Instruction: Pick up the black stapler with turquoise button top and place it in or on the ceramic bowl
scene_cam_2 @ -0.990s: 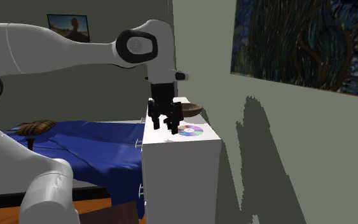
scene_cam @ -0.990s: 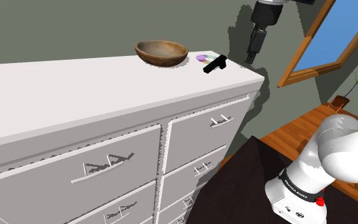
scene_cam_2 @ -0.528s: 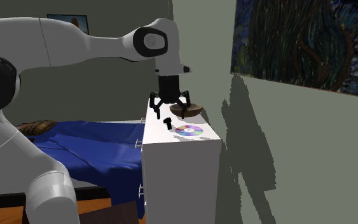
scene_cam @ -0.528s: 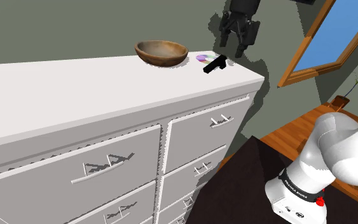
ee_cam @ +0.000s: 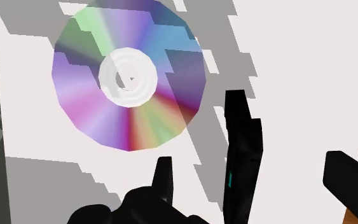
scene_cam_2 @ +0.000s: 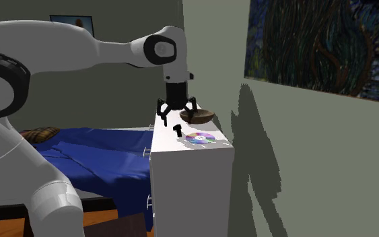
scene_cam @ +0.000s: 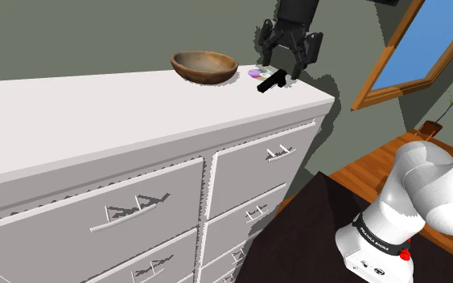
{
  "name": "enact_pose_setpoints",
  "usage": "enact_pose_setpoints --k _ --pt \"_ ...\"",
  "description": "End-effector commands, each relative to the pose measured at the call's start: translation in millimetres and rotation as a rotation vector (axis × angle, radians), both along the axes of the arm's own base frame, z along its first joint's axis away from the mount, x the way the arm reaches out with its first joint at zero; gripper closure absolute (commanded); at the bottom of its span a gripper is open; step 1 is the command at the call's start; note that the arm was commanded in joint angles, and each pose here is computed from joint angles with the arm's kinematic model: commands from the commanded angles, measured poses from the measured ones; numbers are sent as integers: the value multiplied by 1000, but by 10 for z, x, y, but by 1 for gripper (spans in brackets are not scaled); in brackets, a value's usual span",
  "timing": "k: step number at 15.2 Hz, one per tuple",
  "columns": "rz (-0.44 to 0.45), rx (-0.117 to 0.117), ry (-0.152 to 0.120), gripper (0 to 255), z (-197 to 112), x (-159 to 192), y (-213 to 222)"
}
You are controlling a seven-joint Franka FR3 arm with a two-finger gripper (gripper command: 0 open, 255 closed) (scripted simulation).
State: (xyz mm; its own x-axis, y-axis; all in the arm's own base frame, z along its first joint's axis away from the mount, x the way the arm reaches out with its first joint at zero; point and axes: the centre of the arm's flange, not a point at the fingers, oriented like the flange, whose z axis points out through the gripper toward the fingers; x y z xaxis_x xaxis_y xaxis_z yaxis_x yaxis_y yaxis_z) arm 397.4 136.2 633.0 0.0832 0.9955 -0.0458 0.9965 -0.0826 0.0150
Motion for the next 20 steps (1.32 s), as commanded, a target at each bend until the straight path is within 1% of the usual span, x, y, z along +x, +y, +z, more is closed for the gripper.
enact_pose_setpoints --k 1,3,10,11,20 --pt "3 0 0 0 -99 4 -7" --pt "3 0 0 0 -182 5 -11" --pt "3 0 0 0 -181 5 -11" --pt "3 0 0 255 -181 5 -11" --pt "3 0 0 255 -182 5 -11"
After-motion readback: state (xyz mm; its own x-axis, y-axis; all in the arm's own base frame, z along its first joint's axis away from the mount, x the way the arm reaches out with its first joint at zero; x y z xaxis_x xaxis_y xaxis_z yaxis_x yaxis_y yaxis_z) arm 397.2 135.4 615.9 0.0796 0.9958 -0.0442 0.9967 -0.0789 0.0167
